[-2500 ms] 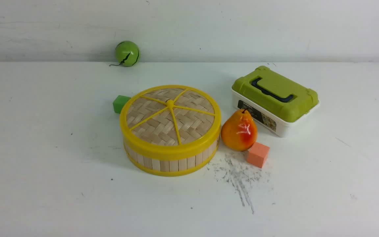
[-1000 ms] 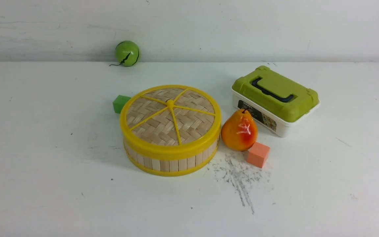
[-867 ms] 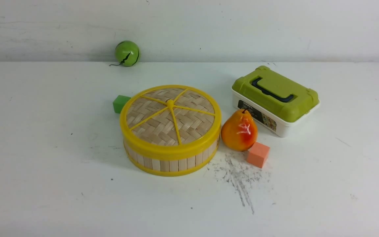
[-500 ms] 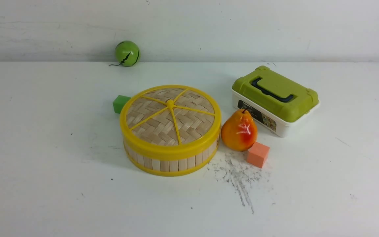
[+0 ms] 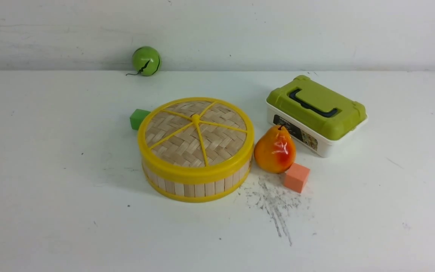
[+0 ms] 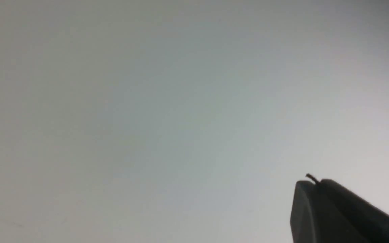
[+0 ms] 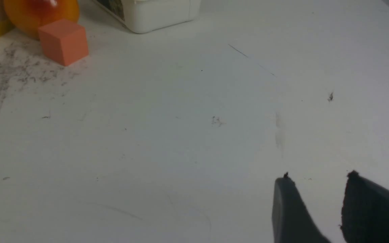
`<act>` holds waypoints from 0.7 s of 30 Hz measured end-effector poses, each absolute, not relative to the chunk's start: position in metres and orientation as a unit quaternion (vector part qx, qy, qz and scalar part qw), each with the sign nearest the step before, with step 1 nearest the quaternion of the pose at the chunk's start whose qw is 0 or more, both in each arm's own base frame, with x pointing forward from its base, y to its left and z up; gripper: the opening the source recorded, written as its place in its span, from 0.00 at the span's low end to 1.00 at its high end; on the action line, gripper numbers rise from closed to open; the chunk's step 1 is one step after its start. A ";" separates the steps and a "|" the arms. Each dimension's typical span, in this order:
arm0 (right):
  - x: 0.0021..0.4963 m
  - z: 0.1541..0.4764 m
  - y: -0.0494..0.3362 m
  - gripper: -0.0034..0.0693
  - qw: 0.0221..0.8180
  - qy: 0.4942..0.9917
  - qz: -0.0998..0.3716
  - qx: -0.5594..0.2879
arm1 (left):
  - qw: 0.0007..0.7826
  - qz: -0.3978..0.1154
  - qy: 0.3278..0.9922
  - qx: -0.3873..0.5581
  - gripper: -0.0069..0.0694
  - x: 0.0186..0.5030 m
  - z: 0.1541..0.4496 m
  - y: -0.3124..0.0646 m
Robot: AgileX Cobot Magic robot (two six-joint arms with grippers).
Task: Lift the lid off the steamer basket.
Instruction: Use the left arm to lift the lid of the steamer
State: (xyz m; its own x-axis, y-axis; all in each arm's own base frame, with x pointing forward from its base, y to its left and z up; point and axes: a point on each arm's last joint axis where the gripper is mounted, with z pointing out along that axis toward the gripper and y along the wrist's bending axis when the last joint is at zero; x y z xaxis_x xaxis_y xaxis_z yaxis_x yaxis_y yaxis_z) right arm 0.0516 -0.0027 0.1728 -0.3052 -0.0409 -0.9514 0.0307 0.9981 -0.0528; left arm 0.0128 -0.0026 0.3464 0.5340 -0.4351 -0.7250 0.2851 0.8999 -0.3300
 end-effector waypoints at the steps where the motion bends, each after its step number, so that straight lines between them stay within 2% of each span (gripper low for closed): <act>1: 0.052 0.173 -0.003 0.38 0.589 0.807 -0.030 -0.003 | 0.866 -0.193 0.453 -0.085 0.07 0.014 0.357 -0.002; 5: 0.052 0.173 -0.003 0.38 0.589 0.807 -0.030 -0.003 | 0.782 -0.130 0.598 -0.119 0.07 0.049 0.383 0.003; 6: 0.052 0.173 -0.003 0.38 0.589 0.807 -0.030 -0.003 | 0.776 -0.127 0.605 -0.121 0.07 0.051 0.384 0.003; 7: 0.052 0.173 -0.003 0.38 0.589 0.807 -0.030 -0.003 | 0.726 -0.110 0.664 -0.140 0.07 0.076 0.383 0.005; 8: 0.052 0.173 -0.003 0.38 0.589 0.807 -0.030 -0.003 | 0.697 -0.101 0.694 -0.150 0.07 0.087 0.379 0.006; 9: 0.052 0.173 -0.003 0.38 0.589 0.807 -0.030 -0.003 | 0.690 -0.099 0.701 -0.152 0.07 0.090 0.378 0.007; 11: 0.052 0.173 -0.003 0.38 0.589 0.807 -0.030 -0.003 | 0.605 -0.081 0.772 -0.176 0.07 0.122 0.359 0.008; 14: 0.052 0.173 -0.003 0.38 0.589 0.807 -0.030 -0.003 | 0.496 -0.086 0.838 -0.211 0.07 0.165 0.326 0.006; 15: 0.052 0.173 -0.003 0.38 0.589 0.807 -0.030 -0.003 | 0.490 -0.087 0.840 -0.214 0.07 0.168 0.324 0.005; 17: 0.052 0.173 -0.003 0.38 0.589 0.807 -0.030 -0.003 | 0.405 -0.104 0.875 -0.244 0.07 0.202 0.297 0.001; 21: 0.052 0.173 -0.003 0.38 0.589 0.807 -0.030 -0.003 | 0.285 -0.122 0.921 -0.235 0.07 0.242 0.268 -0.009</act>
State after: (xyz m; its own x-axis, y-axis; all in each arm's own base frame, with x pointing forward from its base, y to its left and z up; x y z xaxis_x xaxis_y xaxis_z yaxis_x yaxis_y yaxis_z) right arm 0.0516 -0.0027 0.1728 -0.3052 -0.0409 -0.9514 0.0307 0.9981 -0.0528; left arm 0.2420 -0.0088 0.2681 -0.7266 -0.5031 -0.4680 -0.3637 0.8595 -0.3593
